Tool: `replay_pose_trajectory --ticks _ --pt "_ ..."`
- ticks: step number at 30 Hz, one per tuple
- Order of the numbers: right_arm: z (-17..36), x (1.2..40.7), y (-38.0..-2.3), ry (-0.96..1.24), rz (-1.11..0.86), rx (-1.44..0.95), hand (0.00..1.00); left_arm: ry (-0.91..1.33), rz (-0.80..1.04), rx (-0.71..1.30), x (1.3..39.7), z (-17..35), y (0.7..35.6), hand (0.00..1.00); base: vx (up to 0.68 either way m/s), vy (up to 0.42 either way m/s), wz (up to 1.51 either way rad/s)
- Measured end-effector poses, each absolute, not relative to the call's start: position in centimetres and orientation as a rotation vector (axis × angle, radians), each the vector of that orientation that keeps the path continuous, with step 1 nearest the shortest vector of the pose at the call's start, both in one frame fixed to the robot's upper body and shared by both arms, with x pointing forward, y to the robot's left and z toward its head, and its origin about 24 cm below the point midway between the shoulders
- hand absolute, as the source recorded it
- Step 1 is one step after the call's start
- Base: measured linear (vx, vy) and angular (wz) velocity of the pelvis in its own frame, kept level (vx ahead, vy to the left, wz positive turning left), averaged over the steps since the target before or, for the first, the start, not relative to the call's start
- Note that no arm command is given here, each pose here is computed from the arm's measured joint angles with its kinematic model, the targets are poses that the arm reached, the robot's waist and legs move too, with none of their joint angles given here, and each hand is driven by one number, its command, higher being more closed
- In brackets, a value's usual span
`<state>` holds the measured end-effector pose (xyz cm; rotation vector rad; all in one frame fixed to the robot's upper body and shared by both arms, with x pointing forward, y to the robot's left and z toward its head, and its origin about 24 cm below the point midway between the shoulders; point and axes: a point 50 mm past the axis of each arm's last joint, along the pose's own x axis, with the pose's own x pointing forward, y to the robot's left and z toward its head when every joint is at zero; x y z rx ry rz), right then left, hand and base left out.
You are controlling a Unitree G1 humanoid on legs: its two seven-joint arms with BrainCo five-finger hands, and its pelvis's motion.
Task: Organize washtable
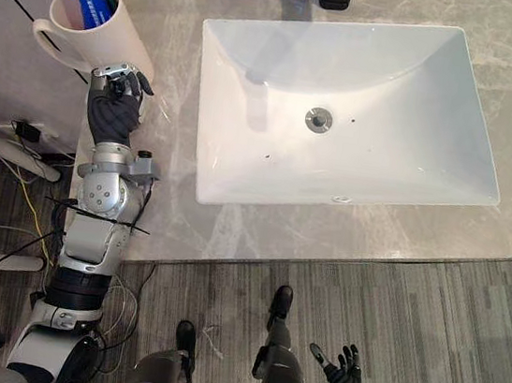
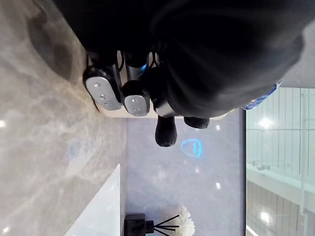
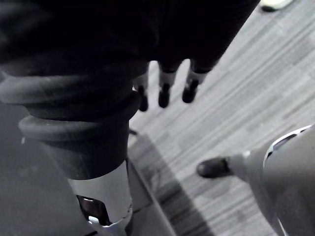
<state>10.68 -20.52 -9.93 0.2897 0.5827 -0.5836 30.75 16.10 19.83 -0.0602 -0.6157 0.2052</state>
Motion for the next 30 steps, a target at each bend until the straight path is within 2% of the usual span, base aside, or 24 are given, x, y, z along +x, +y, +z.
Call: replay_pose_trajectory --ticks 17,22,30 --pt "-9.7 10.4 -20.3 0.578 -0.574 0.286 0.00 -0.679 0.194 -0.059 31.0 21.7 15.4 1.00 -0.01 0.044 0.03" --pt "-9.8 10.2 -20.2 0.584 -0.574 0.285 0.00 -0.655 0.143 -0.046 30.6 20.7 14.7 1.00 0.03 0.055 -0.03" --pt "-10.9 9.2 -19.8 0.652 -0.559 0.291 0.00 -0.539 -0.015 -0.073 27.5 16.2 13.0 1.00 0.04 0.050 0.02"
